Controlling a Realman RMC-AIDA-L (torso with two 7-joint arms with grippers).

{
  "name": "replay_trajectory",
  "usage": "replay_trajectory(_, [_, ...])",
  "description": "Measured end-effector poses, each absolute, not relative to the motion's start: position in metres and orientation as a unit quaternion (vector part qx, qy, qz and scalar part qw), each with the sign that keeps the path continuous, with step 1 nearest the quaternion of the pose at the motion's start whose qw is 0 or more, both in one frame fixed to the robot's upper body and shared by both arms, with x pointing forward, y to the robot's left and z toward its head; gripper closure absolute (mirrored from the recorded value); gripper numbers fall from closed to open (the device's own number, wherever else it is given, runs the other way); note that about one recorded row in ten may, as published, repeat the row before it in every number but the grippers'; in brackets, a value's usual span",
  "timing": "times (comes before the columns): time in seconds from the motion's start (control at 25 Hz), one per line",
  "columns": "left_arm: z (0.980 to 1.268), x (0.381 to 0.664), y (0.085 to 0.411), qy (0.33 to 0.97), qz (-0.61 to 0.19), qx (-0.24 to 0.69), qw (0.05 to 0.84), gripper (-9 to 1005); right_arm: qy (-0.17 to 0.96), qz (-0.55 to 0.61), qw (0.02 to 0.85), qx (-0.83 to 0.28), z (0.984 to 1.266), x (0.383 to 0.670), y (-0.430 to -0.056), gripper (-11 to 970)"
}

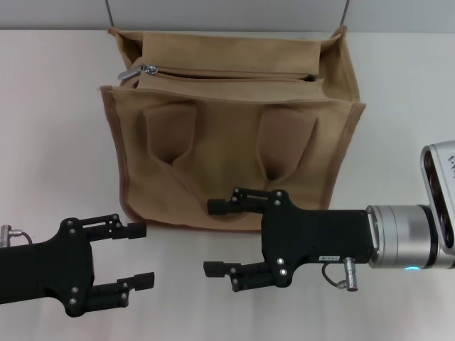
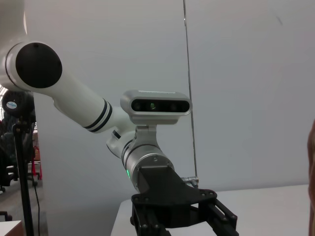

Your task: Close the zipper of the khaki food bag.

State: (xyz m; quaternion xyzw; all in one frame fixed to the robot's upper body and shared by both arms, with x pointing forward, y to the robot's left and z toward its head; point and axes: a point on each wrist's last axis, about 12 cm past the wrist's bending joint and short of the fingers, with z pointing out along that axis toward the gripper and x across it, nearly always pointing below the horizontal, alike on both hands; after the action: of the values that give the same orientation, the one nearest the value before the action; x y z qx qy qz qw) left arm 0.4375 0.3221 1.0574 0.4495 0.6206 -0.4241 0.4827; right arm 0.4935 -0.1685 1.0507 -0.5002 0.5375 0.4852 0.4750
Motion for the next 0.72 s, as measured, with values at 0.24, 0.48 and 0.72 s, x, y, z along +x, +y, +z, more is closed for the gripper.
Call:
replay_trajectory(0.24, [1.0570, 0.4371, 0.3215, 0.621, -0.425, 0.448, 0.483, 328, 0.535, 0.488, 0.477, -0.498, 1.0508, 0.4926, -0.1649, 150])
replay_trajectory(0.48, [1.0558, 0.4343, 0.3239, 0.622, -0.417, 0.446, 0.491, 340, 0.533, 0.490, 0.484, -0.492, 1.0517, 0.4928, -0.1611, 150])
replay_trajectory(0.72, [1.0565, 0.4339, 0.3285, 0.623, -0.400, 0.419, 0.526, 352, 0.534, 0.492, 0.485, -0.488, 1.0508, 0.4910, -0.1599, 150])
